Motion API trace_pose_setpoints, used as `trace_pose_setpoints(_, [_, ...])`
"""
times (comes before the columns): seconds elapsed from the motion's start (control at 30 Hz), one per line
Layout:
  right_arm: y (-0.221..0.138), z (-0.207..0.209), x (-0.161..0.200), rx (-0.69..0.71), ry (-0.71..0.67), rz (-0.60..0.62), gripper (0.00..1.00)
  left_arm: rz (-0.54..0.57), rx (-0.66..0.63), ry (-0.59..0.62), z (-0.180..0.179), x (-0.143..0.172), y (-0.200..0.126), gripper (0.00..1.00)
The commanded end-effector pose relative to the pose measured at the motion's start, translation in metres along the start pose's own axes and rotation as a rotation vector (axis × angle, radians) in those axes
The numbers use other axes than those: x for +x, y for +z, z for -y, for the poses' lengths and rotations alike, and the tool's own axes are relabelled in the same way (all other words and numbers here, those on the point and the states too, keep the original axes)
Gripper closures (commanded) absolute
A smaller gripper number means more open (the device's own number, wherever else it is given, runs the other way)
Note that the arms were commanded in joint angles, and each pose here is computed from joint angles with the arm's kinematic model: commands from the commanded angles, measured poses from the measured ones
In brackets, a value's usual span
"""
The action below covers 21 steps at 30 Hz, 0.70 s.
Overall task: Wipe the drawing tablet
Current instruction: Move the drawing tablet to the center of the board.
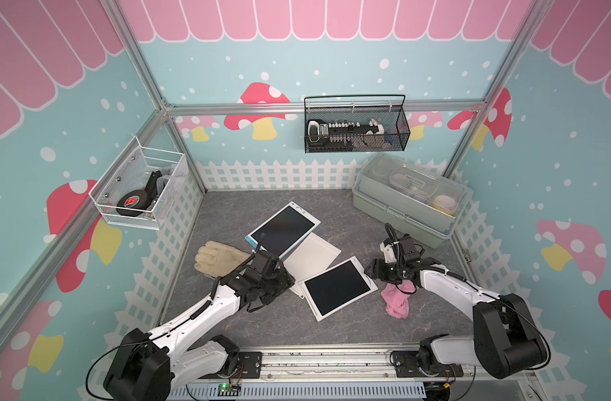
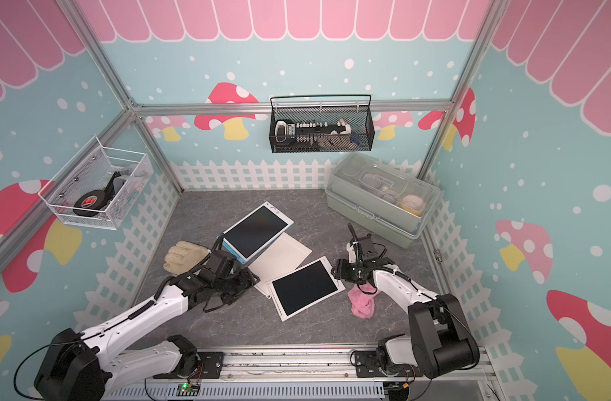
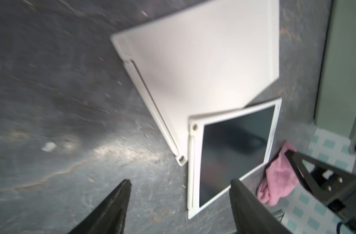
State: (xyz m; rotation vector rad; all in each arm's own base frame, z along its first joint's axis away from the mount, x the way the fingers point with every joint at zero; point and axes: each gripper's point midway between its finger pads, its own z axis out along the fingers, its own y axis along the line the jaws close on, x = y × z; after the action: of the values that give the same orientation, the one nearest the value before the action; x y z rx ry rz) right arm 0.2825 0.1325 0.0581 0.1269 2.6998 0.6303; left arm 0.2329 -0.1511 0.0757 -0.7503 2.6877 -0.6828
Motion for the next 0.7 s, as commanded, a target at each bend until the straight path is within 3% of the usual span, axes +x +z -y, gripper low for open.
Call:
trace_pose_setpoints(0.0, [0.002,0.003,0.003,0.024,-0.004,-0.017,0.34,-0.07,-0.03,0.022,-0.007,0.002,0.013,0.23])
trace_pose_setpoints(0.67, [0.034,0.019,0.015,0.053,0.018,-0.086,0.34,-0.116,-0.002,0.157,0.051,-0.035,0.077,0.24])
